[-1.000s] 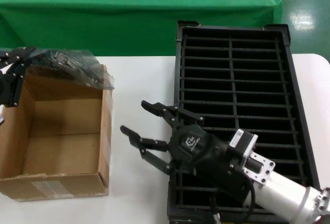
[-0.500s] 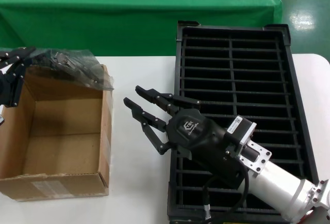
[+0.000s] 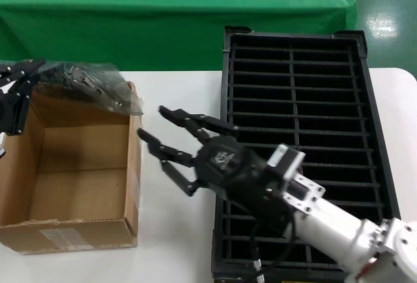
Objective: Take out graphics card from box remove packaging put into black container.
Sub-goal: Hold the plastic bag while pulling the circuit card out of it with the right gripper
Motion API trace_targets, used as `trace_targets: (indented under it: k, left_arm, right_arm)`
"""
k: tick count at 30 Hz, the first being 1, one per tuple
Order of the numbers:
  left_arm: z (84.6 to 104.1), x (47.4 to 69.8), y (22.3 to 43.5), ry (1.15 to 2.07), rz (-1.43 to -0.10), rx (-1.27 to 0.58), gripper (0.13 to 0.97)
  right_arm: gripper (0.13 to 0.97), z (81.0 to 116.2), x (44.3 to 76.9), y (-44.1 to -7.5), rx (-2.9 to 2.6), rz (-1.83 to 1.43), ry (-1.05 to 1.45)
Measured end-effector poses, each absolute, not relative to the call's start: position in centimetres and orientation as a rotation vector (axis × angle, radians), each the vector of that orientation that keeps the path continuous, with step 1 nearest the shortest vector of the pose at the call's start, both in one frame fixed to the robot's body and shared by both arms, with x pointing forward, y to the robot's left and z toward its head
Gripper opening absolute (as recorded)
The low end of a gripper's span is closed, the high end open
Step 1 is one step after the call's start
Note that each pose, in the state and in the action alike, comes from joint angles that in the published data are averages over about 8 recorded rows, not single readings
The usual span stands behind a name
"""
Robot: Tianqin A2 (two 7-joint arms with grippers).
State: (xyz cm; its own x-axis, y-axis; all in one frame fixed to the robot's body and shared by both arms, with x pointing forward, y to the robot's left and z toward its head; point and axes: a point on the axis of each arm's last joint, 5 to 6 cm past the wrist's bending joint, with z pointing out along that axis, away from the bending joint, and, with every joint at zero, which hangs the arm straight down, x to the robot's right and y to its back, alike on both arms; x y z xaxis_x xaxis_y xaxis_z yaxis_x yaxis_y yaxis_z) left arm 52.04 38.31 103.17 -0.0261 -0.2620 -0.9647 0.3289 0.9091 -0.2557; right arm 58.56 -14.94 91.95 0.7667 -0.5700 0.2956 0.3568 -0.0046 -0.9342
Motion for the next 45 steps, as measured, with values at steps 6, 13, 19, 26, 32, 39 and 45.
trace_targets:
  k: [6, 13, 19, 26, 32, 39, 45]
  left_arm:
    - [103.2, 52.0, 38.3, 1.526, -0.472, 0.055, 0.139]
    - [103.2, 52.0, 38.3, 1.526, -0.472, 0.055, 0.139]
    - [103.2, 52.0, 38.3, 1.526, -0.472, 0.055, 0.139]
    - [103.2, 52.0, 38.3, 1.526, -0.472, 0.055, 0.139]
    - [103.2, 52.0, 38.3, 1.526, -0.472, 0.055, 0.139]
    - [103.2, 52.0, 38.3, 1.526, -0.472, 0.055, 0.139]
    - [103.2, 52.0, 38.3, 1.526, -0.472, 0.054, 0.139]
  right_arm:
    - [0.335, 92.5, 60.2, -12.8, -1.396, -0.72, 0.108]
    - [0.283, 92.9, 62.2, -12.2, -1.417, -0.726, 0.048]
    - [0.263, 93.2, 63.1, -13.3, -1.431, -0.742, 0.03]
    - [0.176, 93.6, 64.2, -13.7, -1.44, -0.748, 0.012]
    - [0.151, 93.8, 65.3, -12.9, -1.446, -0.741, -0.01]
    - [0.136, 93.8, 66.5, -12.0, -1.449, -0.732, -0.024]
    - [0.135, 93.9, 67.5, -11.6, -1.455, -0.728, -0.034]
